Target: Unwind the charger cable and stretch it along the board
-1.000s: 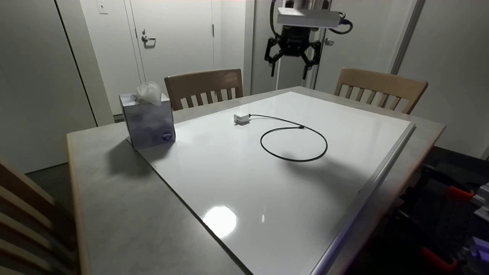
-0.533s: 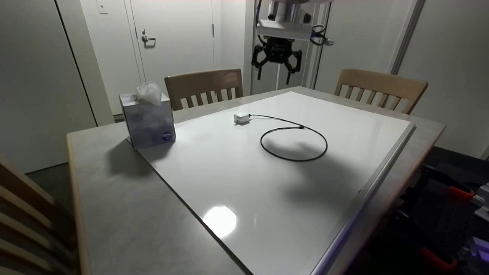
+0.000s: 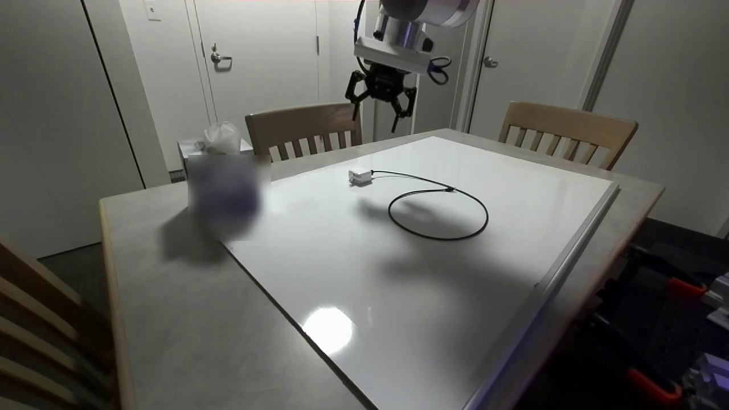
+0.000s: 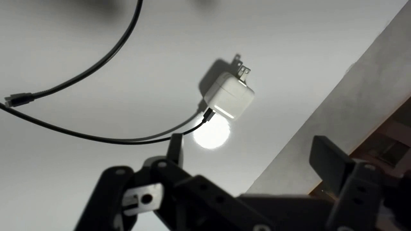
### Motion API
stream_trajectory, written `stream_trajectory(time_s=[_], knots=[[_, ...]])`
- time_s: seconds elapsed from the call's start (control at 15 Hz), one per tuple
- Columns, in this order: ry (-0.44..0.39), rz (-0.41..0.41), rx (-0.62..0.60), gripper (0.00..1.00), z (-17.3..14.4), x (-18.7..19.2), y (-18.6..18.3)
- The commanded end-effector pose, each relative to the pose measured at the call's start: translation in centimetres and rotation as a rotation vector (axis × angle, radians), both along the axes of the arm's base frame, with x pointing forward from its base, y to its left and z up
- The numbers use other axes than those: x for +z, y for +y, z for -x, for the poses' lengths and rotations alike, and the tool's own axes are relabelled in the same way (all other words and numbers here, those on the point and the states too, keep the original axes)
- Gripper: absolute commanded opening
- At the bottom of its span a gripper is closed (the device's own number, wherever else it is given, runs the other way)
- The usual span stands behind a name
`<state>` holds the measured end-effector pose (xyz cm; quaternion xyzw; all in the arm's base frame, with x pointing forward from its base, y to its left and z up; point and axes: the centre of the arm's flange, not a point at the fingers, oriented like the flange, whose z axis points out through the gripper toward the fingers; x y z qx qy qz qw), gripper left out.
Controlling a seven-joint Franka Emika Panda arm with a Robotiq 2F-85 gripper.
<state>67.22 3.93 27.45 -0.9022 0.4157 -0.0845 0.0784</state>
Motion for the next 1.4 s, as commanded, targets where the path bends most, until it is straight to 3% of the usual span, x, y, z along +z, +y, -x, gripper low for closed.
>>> stream_trajectory(time_s=[0.0,0.33,0.73,0.87,1.33], knots=[[-0.001,0.0,0.001,1.0,-0.2,-0.1,0.0],[0.028,0.022,-0.049,1.0,-0.8,-1.5,1.1],[-0.019,-0.028,-0.098,1.0,-1.5,-4.9,1.8],[-0.078,-0.097,-0.166,1.0,-1.4,-6.3,0.8],[-0.081,-0.251,-0.283,1.0,-1.6,-7.5,-1.5]])
